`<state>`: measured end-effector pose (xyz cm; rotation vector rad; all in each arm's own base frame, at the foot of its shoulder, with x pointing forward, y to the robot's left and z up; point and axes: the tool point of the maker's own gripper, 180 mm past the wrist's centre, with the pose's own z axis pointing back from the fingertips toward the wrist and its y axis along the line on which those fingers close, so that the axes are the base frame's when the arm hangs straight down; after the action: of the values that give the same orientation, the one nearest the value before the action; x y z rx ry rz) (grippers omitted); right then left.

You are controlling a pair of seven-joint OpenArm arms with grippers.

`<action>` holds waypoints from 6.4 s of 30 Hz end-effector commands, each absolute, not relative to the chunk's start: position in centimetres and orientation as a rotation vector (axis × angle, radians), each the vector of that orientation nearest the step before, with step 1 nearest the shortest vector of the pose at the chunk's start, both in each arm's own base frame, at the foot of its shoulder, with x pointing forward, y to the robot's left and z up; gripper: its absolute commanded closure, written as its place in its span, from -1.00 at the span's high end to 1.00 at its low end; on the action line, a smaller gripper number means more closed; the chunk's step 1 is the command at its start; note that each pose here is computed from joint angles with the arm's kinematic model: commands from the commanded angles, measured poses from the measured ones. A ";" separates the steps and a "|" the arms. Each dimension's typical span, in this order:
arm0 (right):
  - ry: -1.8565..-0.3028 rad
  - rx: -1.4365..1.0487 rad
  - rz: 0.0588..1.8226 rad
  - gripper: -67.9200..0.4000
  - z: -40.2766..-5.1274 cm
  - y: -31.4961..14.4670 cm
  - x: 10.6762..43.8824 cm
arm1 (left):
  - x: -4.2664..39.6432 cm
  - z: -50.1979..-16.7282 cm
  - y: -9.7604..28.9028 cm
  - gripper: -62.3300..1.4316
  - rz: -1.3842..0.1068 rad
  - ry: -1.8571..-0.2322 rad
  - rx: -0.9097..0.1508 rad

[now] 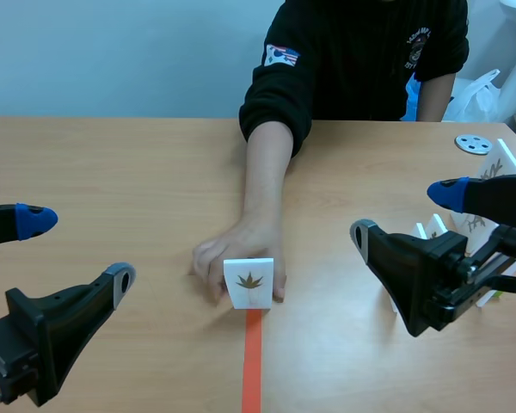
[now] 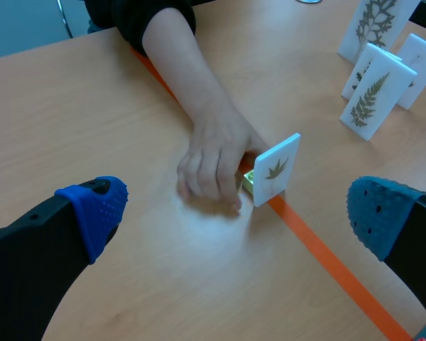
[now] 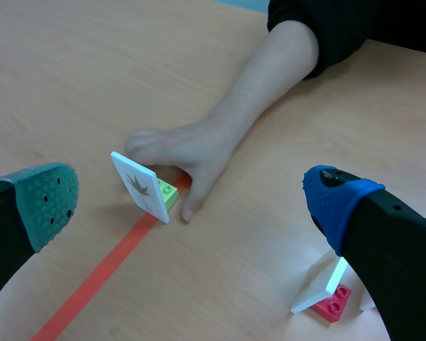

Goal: Sort the leaf by its shape. The table is split by an orange tape line. A compound leaf with several leaflets goes to the left side, a simple leaf with one blade goes to the right side. Return to the home posture when a red brick is placed on the table.

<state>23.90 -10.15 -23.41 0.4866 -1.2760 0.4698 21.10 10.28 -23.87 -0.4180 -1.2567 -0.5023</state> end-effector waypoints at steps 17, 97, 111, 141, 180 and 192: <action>-1.299 0.486 0.463 1.00 -22.9 -10.3 24.2 | 22.4 -24.6 9.5 1.00 -0.577 -1.258 -0.465; -1.316 0.457 0.439 1.00 -22.7 -11.1 24.6 | 27.7 -37.8 -4.0 -0.75 -0.858 -1.160 -0.747; -1.317 0.458 0.437 1.00 -22.6 -11.1 24.6 | 34.0 -29.9 1.8 -0.77 -0.621 -1.349 -0.698; -1.320 0.459 0.436 1.00 -22.6 -11.1 24.6 | 40.0 -31.5 24.4 -0.77 -0.060 -1.381 -0.112; -1.321 0.462 0.434 1.00 -22.6 -11.1 24.6 | 40.3 -32.4 27.5 -0.01 0.118 -1.421 -0.052; -1.321 0.462 0.434 1.00 -22.5 -11.1 24.6 | 40.8 -24.3 25.6 0.50 -0.062 -1.483 -0.170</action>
<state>24.28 -10.93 -23.23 0.4586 -1.2909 0.4438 41.01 25.92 -24.80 -0.1541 -1.4739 -0.0436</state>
